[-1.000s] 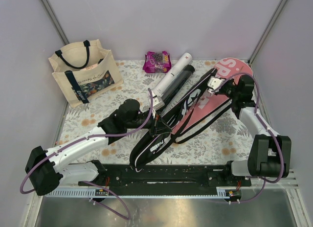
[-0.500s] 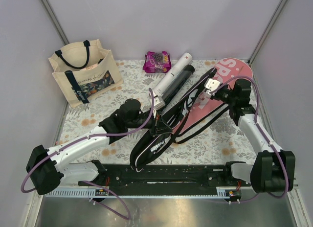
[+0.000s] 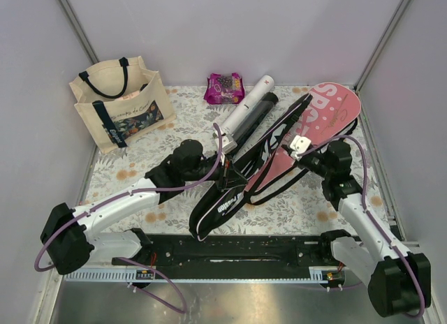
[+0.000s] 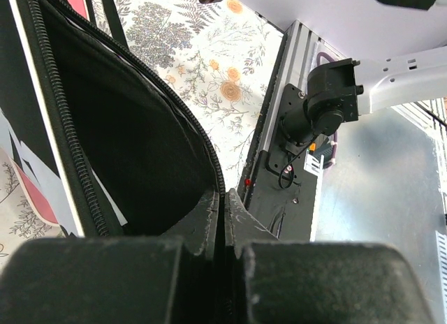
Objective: Pack up the badminton gear
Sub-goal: Zip the racket bag at the center of the board.
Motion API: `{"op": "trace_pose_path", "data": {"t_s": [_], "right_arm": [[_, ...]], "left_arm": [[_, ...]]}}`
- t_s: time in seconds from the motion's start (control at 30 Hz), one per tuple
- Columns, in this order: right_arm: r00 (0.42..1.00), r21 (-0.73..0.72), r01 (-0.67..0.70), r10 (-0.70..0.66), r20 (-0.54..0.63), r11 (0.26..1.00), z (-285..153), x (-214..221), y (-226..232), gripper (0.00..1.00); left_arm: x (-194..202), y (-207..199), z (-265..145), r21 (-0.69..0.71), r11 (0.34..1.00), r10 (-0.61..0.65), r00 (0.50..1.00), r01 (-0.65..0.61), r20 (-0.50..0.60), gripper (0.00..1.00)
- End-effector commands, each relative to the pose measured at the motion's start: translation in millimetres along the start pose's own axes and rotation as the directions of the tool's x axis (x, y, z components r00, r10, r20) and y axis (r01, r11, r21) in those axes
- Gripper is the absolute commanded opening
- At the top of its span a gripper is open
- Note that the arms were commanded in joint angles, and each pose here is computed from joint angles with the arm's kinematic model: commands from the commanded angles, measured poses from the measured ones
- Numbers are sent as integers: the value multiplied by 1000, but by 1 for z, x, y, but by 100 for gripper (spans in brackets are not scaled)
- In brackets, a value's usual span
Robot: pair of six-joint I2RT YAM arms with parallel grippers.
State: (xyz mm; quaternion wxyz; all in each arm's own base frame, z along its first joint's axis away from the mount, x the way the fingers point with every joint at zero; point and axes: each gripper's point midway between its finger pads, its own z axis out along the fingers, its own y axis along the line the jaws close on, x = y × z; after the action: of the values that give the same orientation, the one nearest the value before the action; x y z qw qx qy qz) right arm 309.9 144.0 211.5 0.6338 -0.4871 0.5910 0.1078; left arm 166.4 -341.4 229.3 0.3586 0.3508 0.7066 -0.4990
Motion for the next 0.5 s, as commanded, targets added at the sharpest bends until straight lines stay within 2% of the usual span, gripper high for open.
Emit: {"op": "trace_pose_path", "data": {"t_s": [0.0, 0.03, 0.07, 0.1, 0.17, 0.2, 0.3, 0.4, 0.47], "right_arm": [[990, 307, -132, 108, 93, 943, -15, -20, -44, 0], [986, 386, -165, 143, 85, 908, -21, -17, -58, 2], [971, 469, -236, 220, 88, 851, -28, -16, -74, 11], [946, 587, -293, 319, 63, 755, -41, -7, -97, 17], [879, 661, -369, 477, 19, 654, -49, 0, -115, 21], [831, 655, -402, 556, -33, 640, -46, 9, -110, 22], [682, 588, -558, 727, -77, 585, -33, 9, -102, 27], [498, 435, -773, 866, -34, 462, -25, 10, -95, 33], [404, 360, -850, 914, -22, 384, -24, 14, -95, 36]], "left_arm": [[-45, -14, -4, 26, 995, 93, 986, -97, 135, 0], [-46, -17, -6, 29, 995, 95, 986, -100, 139, 0], [-47, -17, -7, 26, 995, 95, 986, -100, 139, 0], [-48, -20, -10, 30, 994, 98, 985, -103, 142, 0], [-49, -23, -12, 37, 994, 99, 984, -105, 145, 0], [-49, -24, -14, 37, 994, 98, 984, -105, 146, 0], [-47, -24, -15, 37, 994, 97, 984, -103, 149, 0], [-44, -24, -16, 35, 994, 94, 986, -100, 136, 0], [-43, -22, -16, 31, 995, 93, 987, -98, 128, 0]]}}
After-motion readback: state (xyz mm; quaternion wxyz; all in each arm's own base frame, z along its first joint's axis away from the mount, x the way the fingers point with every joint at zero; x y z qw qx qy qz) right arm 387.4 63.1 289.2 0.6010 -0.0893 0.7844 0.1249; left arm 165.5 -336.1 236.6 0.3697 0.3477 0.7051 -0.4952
